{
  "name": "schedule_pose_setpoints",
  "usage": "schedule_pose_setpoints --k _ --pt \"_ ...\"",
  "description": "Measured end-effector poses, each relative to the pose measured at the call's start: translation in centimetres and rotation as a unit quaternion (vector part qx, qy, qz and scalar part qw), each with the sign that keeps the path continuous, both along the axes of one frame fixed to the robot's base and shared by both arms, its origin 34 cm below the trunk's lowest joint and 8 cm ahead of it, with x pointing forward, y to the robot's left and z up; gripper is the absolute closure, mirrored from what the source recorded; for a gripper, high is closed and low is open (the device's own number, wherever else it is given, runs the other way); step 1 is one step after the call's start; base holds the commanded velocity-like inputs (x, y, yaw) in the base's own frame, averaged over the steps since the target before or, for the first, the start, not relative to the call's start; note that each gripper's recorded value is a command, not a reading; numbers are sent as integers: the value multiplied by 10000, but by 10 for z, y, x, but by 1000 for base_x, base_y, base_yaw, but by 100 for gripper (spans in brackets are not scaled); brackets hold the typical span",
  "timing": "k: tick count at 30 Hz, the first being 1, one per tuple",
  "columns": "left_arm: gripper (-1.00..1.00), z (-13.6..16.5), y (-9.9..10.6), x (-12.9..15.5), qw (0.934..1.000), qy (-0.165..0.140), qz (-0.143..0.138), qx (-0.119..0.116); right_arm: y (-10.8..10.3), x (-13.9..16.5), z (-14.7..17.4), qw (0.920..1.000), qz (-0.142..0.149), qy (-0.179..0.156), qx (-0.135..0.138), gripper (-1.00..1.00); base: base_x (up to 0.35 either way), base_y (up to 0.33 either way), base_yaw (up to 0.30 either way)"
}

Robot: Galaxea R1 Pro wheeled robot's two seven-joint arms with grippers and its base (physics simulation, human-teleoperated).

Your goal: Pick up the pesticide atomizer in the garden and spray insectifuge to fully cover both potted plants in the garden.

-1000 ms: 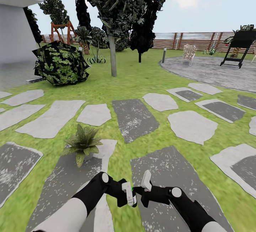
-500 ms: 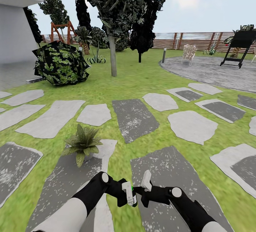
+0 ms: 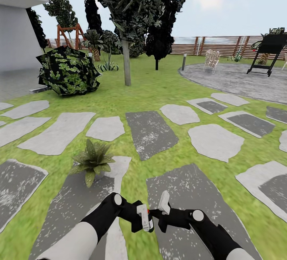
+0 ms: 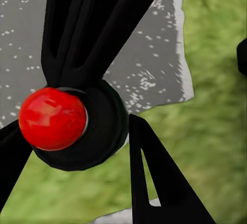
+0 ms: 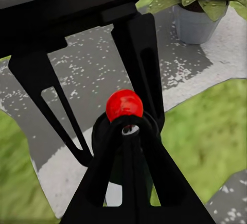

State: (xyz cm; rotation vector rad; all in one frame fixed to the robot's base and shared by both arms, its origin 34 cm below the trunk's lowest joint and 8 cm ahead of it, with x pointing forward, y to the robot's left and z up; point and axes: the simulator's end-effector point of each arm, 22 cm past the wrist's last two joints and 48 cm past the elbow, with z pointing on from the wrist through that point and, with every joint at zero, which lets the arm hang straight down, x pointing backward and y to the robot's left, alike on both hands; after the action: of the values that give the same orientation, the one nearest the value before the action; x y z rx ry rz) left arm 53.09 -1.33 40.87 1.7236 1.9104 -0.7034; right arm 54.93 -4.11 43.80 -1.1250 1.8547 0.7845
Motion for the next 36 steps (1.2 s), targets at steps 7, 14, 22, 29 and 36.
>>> schedule_pose_setpoints --k 7,14,22,29,36 --pt "100 -6 6 -5 10000 82 12 35 0 0 0 10000 -19 8 5 100 0 0 0" --pt "100 -28 63 -4 9987 137 164 461 -1 0 -1 10000 -19 18 -7 100 0 0 0" --pt "100 -48 161 4 9929 157 485 1073 -7 -1 -5 10000 -24 26 -66 -100 0 0 0" --pt "100 -61 211 -3 9871 238 859 1327 -44 7 -14 9992 -227 -4 -329 -100 0 0 0" --pt "100 -89 233 11 9541 273 2831 936 -182 22 -87 9655 -1976 56 -1697 -100 0 0 0"
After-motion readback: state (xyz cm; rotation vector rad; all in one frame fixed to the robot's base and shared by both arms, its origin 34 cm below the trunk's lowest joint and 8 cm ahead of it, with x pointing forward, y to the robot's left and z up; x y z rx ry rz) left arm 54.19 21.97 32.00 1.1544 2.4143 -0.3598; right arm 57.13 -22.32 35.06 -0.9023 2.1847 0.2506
